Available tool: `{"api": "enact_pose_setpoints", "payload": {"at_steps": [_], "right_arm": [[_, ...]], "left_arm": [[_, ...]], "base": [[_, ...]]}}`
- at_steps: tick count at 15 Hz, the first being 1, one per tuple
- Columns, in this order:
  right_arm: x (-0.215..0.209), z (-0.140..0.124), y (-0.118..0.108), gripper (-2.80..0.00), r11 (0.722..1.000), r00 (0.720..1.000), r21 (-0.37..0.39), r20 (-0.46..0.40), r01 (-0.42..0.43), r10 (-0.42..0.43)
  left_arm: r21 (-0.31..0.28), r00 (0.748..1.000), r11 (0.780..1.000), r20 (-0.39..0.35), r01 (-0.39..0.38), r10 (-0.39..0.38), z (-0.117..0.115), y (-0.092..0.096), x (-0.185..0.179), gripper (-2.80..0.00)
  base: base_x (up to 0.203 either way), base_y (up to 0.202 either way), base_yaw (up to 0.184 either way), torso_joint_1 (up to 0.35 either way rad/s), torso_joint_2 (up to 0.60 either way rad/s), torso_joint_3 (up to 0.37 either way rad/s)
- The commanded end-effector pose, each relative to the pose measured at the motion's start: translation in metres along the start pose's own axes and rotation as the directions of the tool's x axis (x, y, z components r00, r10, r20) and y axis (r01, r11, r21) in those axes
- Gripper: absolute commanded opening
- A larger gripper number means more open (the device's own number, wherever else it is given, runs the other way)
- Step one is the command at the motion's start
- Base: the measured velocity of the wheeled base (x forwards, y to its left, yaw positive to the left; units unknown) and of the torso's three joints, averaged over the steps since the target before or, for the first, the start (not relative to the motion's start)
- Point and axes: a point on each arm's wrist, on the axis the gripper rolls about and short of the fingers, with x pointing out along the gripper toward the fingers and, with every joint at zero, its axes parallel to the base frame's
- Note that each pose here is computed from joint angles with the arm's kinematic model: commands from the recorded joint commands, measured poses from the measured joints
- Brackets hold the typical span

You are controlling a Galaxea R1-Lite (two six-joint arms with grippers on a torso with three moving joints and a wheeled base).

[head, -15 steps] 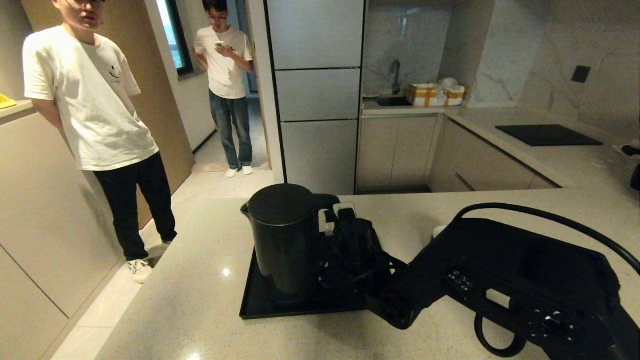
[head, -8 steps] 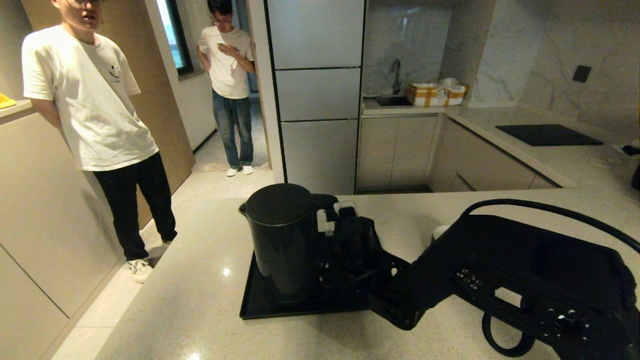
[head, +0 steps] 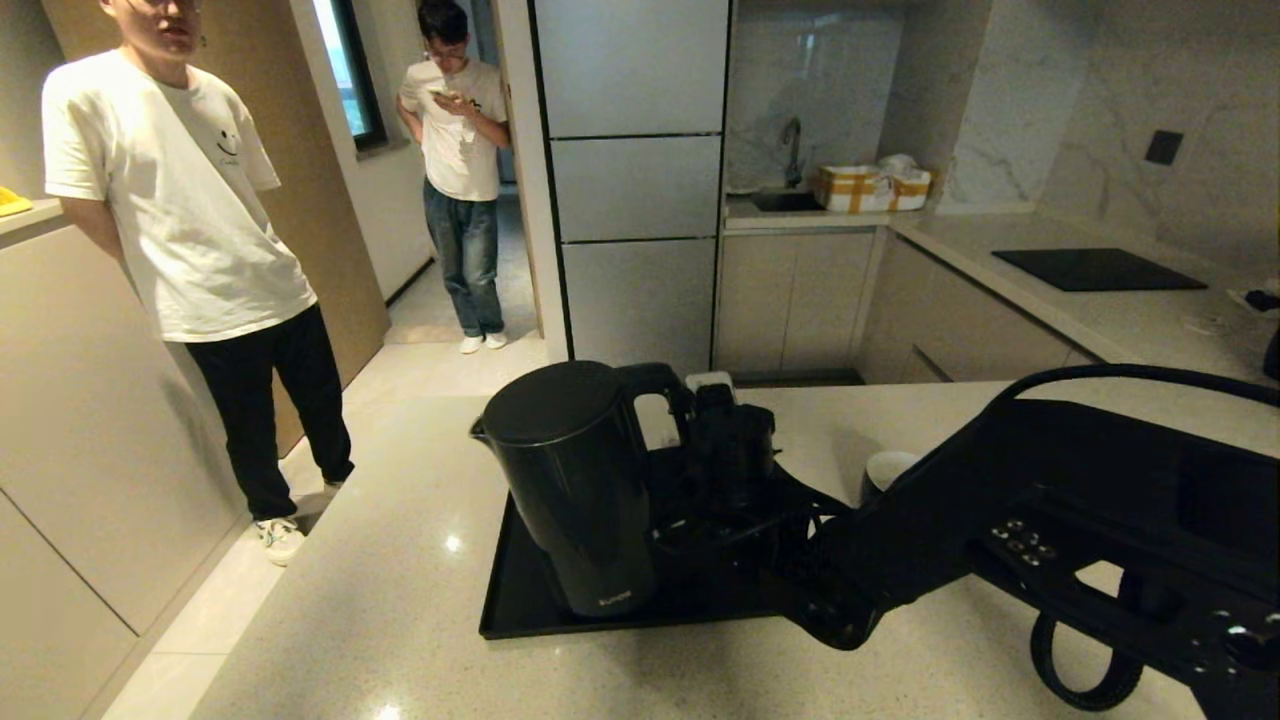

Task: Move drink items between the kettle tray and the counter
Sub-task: Place it on the right

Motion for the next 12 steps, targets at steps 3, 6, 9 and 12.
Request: {"api": "enact_pose_setpoints", "payload": {"at_steps": [3, 6, 9, 12], "right_arm": [[-0.009, 0.020, -0.001, -2.80, 1.000, 0.999, 0.029, 0.044, -0.005, 0.004], [-0.022, 0.036, -0.009, -2.80, 0.999, 0.998, 0.043, 0.061, -0.005, 0.003], [-0.032, 0.058, -0.029, -2.80, 0.996, 0.996, 0.081, 0.085, 0.026, -0.033], [-0.043, 0.079, -0.055, -2.80, 0.993, 0.993, 0.086, 0.077, 0.079, -0.085]], "left_arm": [[0.000, 1.000, 1.000, 0.000, 0.001, -0.001, 0.000, 0.000, 0.000, -2.80], [0.000, 1.000, 1.000, 0.000, 0.001, -0.001, 0.000, 0.000, 0.000, -2.80], [0.000, 1.000, 1.000, 0.000, 0.001, -0.001, 0.000, 0.000, 0.000, -2.80], [0.000, 1.000, 1.000, 0.000, 0.001, -0.001, 0.000, 0.000, 0.000, -2.80]], "base": [[0.000, 0.000, 0.000, 0.000, 0.00, 0.000], [0.000, 0.000, 0.000, 0.000, 0.00, 0.000], [0.000, 0.000, 0.000, 0.000, 0.00, 0.000], [0.000, 0.000, 0.000, 0.000, 0.00, 0.000]]}}
